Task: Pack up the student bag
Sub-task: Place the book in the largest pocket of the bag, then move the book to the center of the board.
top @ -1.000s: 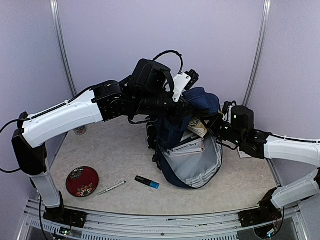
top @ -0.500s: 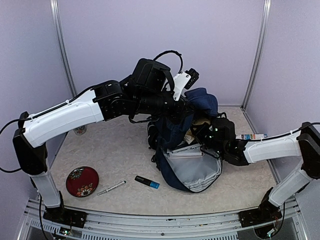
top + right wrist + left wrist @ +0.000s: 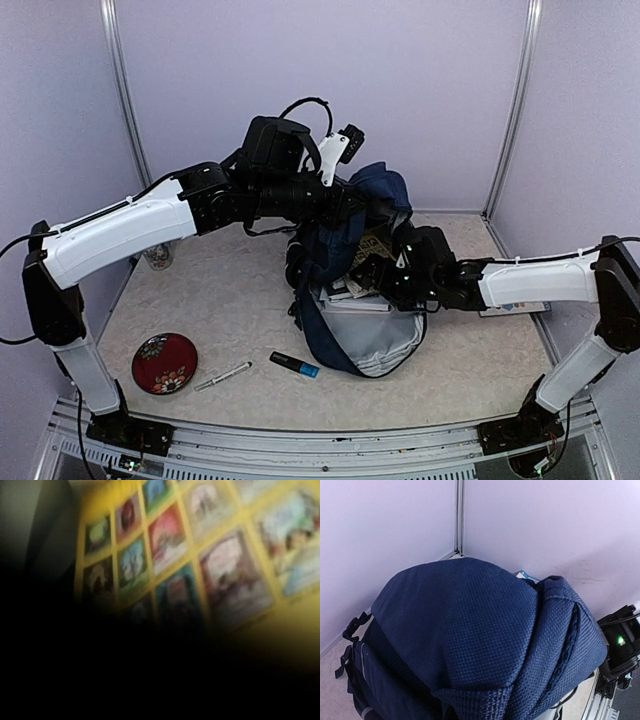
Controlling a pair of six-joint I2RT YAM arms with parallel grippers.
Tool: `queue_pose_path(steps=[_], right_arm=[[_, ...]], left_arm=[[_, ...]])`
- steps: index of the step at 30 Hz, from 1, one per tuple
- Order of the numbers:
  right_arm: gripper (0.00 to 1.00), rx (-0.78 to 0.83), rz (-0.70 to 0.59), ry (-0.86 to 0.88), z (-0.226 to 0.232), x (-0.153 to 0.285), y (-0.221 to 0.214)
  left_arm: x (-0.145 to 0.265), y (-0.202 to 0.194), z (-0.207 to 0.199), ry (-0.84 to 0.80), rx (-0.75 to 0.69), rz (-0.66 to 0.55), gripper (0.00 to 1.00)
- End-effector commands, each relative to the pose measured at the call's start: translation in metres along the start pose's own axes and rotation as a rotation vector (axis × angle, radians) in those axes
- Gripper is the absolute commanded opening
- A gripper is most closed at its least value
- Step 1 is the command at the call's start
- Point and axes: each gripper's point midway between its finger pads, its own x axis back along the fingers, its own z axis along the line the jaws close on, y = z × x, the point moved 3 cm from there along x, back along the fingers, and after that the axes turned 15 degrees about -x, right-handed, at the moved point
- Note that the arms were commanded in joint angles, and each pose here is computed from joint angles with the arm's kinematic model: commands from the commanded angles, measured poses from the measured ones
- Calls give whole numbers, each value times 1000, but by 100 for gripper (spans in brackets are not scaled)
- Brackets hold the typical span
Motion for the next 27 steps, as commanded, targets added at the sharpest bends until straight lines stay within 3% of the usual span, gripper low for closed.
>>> queue_pose_path(steps=[1, 6, 10, 17, 20, 27], right_arm=[[100, 174, 239, -127, -19, 42, -36], [100, 319, 219, -61, 21, 92, -15], [100, 257, 109, -76, 15, 127, 35], [100, -25, -260, -451, -149, 158, 179], [100, -68, -349, -578, -195, 159, 219], [100, -49, -193, -795, -251, 104, 279]], left_arm=[[15, 27, 47, 149, 43, -140, 0], [8, 0, 68, 221, 53, -65, 0], [8, -18, 78, 261, 64, -18, 0], [6, -42, 79, 272, 76, 21, 0], [6, -49, 78, 266, 65, 33, 0], [4, -68, 74, 228, 27, 43, 0]])
